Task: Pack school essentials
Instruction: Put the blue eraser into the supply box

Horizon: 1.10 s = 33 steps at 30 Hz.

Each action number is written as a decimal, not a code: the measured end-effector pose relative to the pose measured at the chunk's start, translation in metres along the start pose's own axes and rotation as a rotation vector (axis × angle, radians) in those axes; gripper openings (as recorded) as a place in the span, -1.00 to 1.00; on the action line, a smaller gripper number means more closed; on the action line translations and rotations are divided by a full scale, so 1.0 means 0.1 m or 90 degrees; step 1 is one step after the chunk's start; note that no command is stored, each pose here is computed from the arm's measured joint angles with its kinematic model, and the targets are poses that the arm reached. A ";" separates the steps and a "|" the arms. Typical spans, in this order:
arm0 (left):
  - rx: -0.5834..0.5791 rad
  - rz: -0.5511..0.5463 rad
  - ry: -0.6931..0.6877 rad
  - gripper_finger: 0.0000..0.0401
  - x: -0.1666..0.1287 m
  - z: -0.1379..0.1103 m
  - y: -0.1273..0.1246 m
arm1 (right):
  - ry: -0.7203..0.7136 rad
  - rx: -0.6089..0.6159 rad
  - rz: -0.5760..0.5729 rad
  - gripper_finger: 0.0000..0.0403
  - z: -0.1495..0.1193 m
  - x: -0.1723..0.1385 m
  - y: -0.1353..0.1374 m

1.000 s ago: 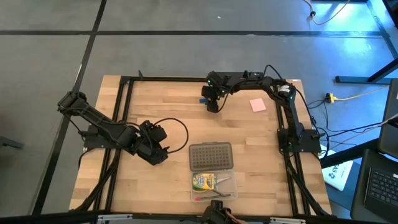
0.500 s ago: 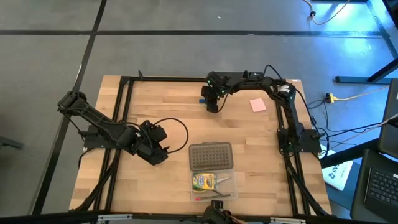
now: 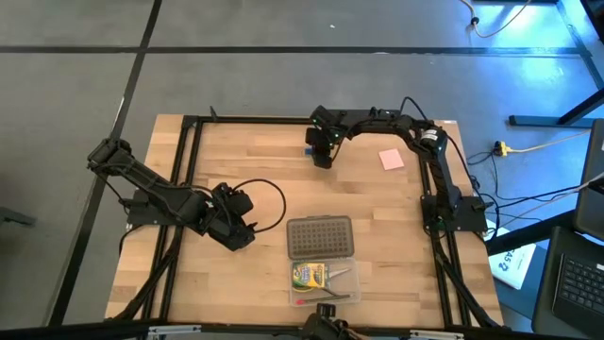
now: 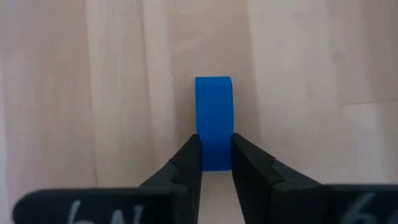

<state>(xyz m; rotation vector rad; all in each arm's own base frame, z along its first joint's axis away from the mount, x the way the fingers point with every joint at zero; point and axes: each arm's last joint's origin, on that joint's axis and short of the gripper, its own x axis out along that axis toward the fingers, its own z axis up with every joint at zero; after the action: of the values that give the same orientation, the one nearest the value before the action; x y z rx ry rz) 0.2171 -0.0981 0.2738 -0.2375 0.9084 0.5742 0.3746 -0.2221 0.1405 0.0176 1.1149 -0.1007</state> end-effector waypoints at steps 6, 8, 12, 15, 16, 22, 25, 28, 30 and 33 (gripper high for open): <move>0.000 0.000 0.000 0.91 0.00 0.00 0.00 | -0.002 -0.002 -0.004 -0.62 0.06 -0.25 0.06; 0.000 -0.001 -0.001 0.91 0.00 0.00 0.00 | -0.011 0.002 -0.005 -0.62 0.10 -0.35 0.09; 0.000 0.000 0.000 0.91 0.00 0.00 0.00 | -0.039 0.004 -0.003 -0.62 0.20 -0.56 0.22; 0.000 0.000 0.000 0.91 0.00 0.00 0.00 | -0.045 -0.011 0.006 -0.62 0.25 -0.72 0.38; 0.000 0.000 0.000 0.91 0.00 0.00 0.00 | -0.046 -0.010 0.010 -0.62 0.27 -0.79 0.44; 0.000 0.000 0.000 0.91 0.00 0.00 0.00 | -0.059 -0.035 0.043 -0.62 0.36 -1.16 0.88; 0.000 0.000 0.000 0.91 0.00 0.00 0.00 | -0.070 -0.051 0.066 -0.62 0.39 -1.34 1.16; -0.001 -0.001 -0.001 0.91 0.00 0.00 0.00 | -0.067 -0.064 0.092 -0.62 0.39 -1.50 1.45; -0.001 -0.001 -0.001 0.91 0.00 0.00 0.00 | -0.053 -0.074 0.111 -0.62 0.36 -1.59 1.64; -0.008 -0.004 -0.005 0.91 0.00 0.01 -0.01 | -0.033 -0.072 0.137 -0.62 0.31 -1.69 1.93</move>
<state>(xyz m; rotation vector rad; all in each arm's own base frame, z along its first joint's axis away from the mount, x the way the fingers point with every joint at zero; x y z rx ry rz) 0.2181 -0.0985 0.2742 -0.2491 0.8959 0.5740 0.3459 -0.0201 0.2992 0.0338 1.0594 0.1536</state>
